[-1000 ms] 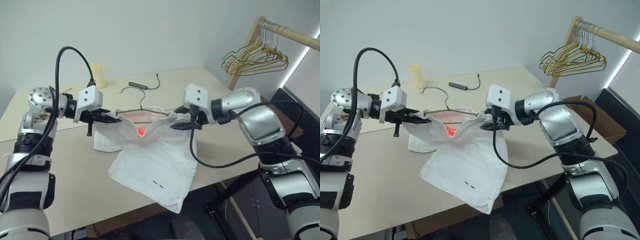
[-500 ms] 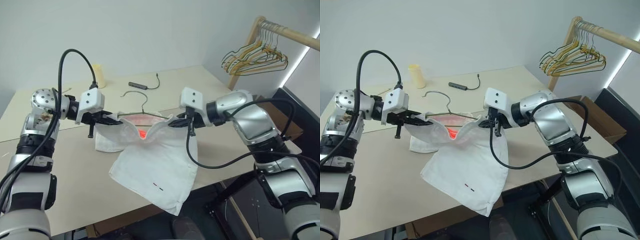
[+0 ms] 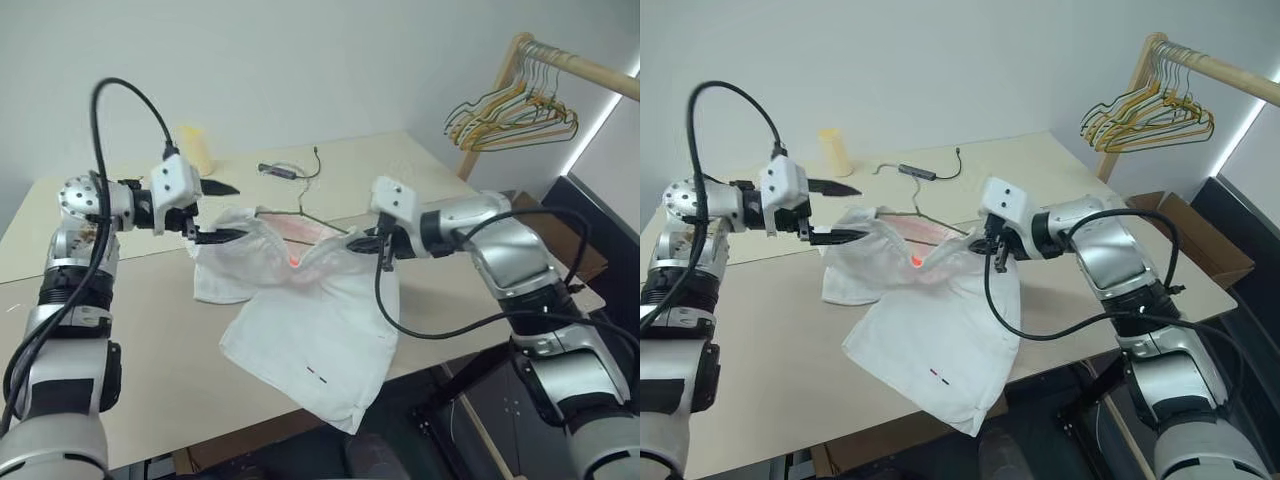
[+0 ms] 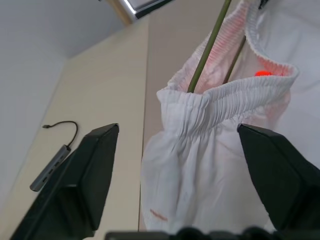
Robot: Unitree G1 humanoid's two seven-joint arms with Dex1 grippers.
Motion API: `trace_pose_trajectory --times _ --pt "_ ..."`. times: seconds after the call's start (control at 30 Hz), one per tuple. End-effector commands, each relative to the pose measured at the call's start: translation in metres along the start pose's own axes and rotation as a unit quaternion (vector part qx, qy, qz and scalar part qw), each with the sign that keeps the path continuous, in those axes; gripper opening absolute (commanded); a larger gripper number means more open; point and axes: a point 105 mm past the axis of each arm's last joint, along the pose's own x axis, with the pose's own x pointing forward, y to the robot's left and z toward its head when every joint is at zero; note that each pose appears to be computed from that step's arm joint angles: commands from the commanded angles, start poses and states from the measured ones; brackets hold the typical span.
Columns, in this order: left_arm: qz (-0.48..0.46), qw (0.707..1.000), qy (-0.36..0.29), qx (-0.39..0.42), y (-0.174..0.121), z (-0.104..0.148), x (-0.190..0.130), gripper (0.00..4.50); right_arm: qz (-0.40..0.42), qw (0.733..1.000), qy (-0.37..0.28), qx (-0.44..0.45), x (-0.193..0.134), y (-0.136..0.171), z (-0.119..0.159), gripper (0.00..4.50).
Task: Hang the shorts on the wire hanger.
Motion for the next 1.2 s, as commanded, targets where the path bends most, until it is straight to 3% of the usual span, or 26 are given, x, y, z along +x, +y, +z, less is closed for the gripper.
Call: trace_pose_trajectory --times 0.03,0.13,0.27,0.4,0.5,0.63,0.77,0.87,1.03,1.2 --pt "0.072 0.995 -0.066 0.001 0.019 0.024 -0.006 4.46 -0.054 0.998 -0.030 0.013 -0.022 -0.011 0.013 0.00" --pt "0.122 0.983 -0.129 -0.042 0.024 0.036 -0.004 4.46 -0.113 0.991 -0.024 0.065 -0.037 -0.021 0.005 0.00" --pt "0.082 0.970 -0.214 -0.081 -0.002 0.051 0.000 4.46 -0.212 0.964 0.004 0.158 -0.055 -0.038 -0.008 0.00" --pt "0.042 0.942 -0.308 -0.128 -0.023 0.076 -0.002 4.46 -0.296 0.916 0.020 0.271 -0.076 -0.050 -0.027 0.00" --pt "0.033 0.932 -0.331 -0.145 -0.030 0.084 -0.003 4.46 -0.342 0.884 0.043 0.316 -0.088 -0.051 -0.043 0.00" --pt "0.030 0.929 -0.334 -0.154 -0.035 0.083 -0.001 4.46 -0.448 0.798 0.078 0.395 -0.112 -0.061 -0.073 0.00" --pt "0.022 0.926 -0.342 -0.157 -0.038 0.086 0.001 4.46 -0.536 0.727 0.096 0.419 -0.128 -0.070 -0.079 0.00" --pt "0.017 0.924 -0.346 -0.160 -0.042 0.087 0.002 4.46 -0.614 0.658 0.129 0.416 -0.144 -0.076 -0.083 0.00" --pt "0.027 0.921 -0.351 -0.169 -0.043 0.087 0.004 4.46 -0.691 0.583 0.115 0.412 -0.160 -0.084 -0.073 0.00" --pt "0.031 0.914 -0.366 -0.176 -0.043 0.092 0.003 4.46 -0.730 0.531 0.086 0.422 -0.174 -0.090 -0.068 0.00"
